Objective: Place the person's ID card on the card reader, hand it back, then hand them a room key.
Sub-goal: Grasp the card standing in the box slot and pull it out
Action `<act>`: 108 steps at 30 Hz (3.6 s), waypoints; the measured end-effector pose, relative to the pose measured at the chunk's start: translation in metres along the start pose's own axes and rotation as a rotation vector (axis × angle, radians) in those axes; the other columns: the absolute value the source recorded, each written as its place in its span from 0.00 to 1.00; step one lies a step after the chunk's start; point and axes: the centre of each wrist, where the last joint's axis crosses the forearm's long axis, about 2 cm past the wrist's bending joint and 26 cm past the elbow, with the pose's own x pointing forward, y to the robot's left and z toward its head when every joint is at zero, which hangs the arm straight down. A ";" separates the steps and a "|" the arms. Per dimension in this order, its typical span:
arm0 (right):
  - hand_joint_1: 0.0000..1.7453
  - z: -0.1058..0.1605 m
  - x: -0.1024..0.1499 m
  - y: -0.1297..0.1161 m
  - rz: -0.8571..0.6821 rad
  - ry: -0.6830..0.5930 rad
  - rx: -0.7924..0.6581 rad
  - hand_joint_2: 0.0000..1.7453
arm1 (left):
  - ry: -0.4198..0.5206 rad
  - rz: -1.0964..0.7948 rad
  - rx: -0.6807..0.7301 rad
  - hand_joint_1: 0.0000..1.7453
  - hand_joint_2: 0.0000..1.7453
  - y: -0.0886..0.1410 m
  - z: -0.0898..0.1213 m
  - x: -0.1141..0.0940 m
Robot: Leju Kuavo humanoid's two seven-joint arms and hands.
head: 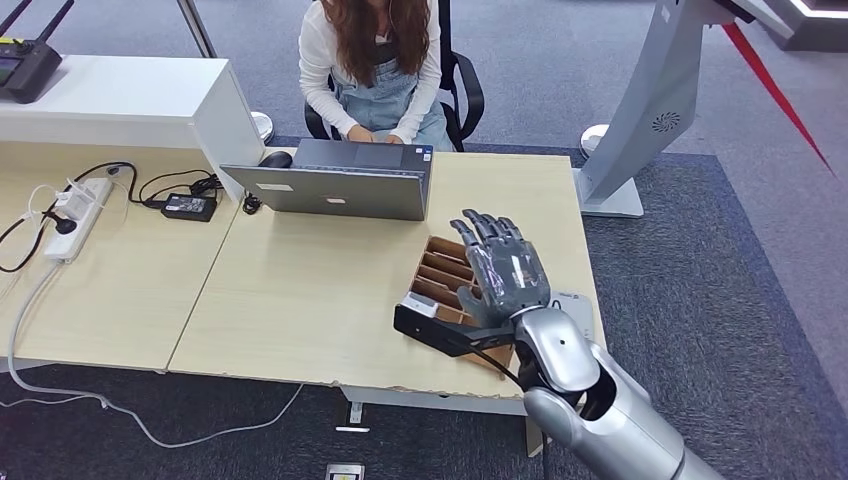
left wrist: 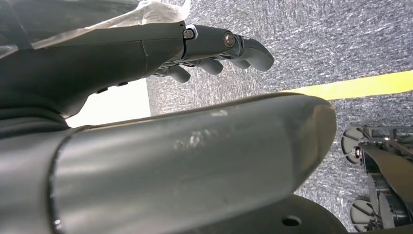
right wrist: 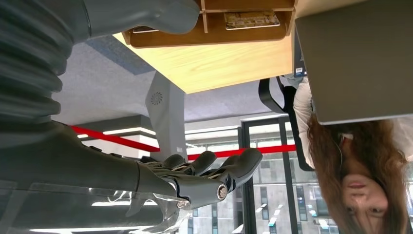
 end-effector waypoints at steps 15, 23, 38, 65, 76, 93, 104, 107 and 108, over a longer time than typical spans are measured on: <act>0.37 -0.015 -0.011 0.010 0.033 0.100 0.065 1.00 | -0.002 -0.013 -0.008 0.00 0.00 0.000 0.000 0.000; 0.42 -0.020 -0.018 0.015 0.039 0.148 0.095 1.00 | -0.006 -0.019 -0.012 0.00 0.00 0.000 0.000 0.000; 0.42 -0.025 -0.031 0.026 0.030 0.224 0.129 1.00 | -0.003 -0.022 -0.015 0.00 0.00 0.000 0.000 0.000; 0.44 -0.026 -0.039 0.037 0.038 0.267 0.163 1.00 | 0.003 -0.016 -0.013 0.00 0.00 0.000 0.000 0.000; 0.46 -0.026 -0.043 0.041 0.029 0.284 0.179 1.00 | 0.004 -0.006 -0.012 0.00 0.00 0.000 0.000 0.000; 0.49 -0.027 -0.044 0.045 0.017 0.302 0.189 1.00 | -0.002 -0.004 -0.005 0.00 0.00 0.001 0.000 0.000; 0.49 -0.028 -0.043 0.046 -0.004 0.307 0.195 1.00 | -0.003 -0.003 -0.002 0.00 0.00 0.001 0.000 0.000; 0.50 -0.028 -0.042 0.046 -0.005 0.309 0.195 1.00 | -0.003 -0.003 -0.001 0.00 0.00 0.001 0.000 0.000; 0.51 -0.028 -0.042 0.046 -0.005 0.310 0.195 1.00 | -0.003 -0.003 -0.001 0.00 0.00 0.001 0.000 0.000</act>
